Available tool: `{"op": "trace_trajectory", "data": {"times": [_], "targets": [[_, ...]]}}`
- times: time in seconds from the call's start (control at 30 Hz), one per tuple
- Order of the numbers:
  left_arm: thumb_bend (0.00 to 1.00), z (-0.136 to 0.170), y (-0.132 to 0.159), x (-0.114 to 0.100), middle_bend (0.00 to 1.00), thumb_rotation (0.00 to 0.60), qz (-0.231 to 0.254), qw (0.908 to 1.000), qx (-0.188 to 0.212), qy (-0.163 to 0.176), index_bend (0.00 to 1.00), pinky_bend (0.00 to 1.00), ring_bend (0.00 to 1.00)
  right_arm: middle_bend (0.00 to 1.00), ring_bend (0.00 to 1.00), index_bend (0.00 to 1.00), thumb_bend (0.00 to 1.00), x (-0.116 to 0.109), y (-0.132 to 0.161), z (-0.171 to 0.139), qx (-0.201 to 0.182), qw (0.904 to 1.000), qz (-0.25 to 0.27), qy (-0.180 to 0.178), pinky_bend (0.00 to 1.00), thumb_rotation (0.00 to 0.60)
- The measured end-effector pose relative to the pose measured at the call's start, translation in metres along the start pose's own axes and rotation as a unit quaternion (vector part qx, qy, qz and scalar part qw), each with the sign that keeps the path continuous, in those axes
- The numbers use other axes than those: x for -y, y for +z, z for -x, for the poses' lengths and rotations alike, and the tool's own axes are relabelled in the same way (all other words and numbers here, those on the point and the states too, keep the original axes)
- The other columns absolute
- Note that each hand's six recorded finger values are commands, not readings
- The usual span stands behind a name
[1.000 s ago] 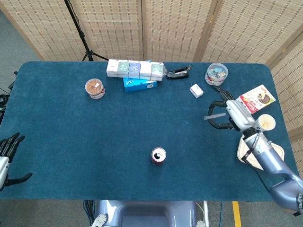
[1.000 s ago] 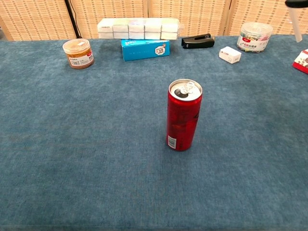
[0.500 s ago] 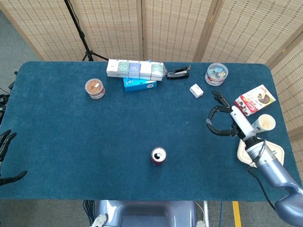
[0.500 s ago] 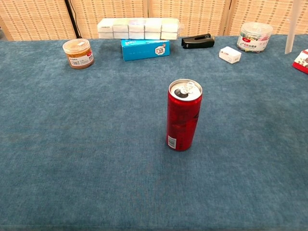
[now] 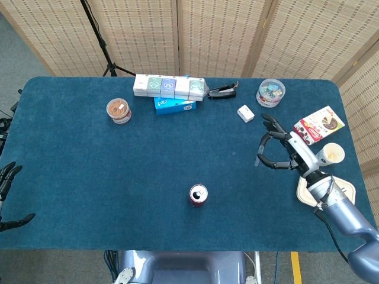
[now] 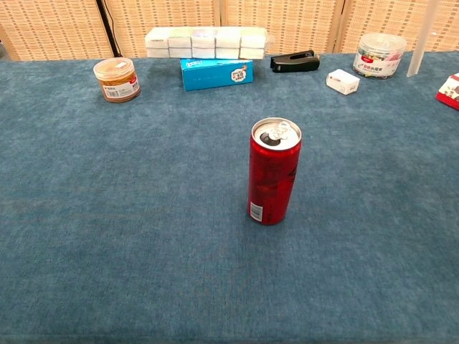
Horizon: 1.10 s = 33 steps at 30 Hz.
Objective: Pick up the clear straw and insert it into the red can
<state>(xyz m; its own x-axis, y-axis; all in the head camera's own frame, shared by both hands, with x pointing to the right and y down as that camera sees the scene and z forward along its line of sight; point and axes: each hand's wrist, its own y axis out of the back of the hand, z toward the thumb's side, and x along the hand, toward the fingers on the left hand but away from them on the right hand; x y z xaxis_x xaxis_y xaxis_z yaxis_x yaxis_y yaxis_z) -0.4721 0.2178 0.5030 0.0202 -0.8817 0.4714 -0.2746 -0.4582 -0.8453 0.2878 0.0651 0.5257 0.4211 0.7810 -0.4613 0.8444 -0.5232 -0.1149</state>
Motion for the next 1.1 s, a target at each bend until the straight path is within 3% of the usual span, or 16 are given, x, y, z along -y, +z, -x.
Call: {"op": "trace_trajectory", "data": {"times": [0.2, 0.43, 1.1], "targets": [[0.09, -0.002, -0.001, -0.003, 0.0, 0.6, 0.004, 1.0, -0.001, 0.003, 0.0, 0.0, 0.0, 0.0, 0.0, 0.59, 0.67, 0.019, 0.014, -0.01, -0.011, 0.9969, 0.053, 0.058, 0.0, 0.6], [0.09, -0.003, -0.003, -0.006, 0.0, 0.6, 0.009, 0.9999, -0.001, 0.005, 0.0, 0.0, 0.0, 0.0, 0.0, 0.59, 0.67, 0.053, 0.025, -0.014, -0.018, 0.9904, 0.058, 0.124, 0.0, 0.6], [0.09, -0.006, -0.007, -0.007, 0.0, 0.6, 0.015, 0.9999, -0.006, 0.004, 0.0, 0.0, 0.0, 0.0, 0.0, 0.59, 0.67, 0.111, 0.035, 0.015, -0.029, 0.9849, 0.052, 0.162, 0.0, 0.6]]}}
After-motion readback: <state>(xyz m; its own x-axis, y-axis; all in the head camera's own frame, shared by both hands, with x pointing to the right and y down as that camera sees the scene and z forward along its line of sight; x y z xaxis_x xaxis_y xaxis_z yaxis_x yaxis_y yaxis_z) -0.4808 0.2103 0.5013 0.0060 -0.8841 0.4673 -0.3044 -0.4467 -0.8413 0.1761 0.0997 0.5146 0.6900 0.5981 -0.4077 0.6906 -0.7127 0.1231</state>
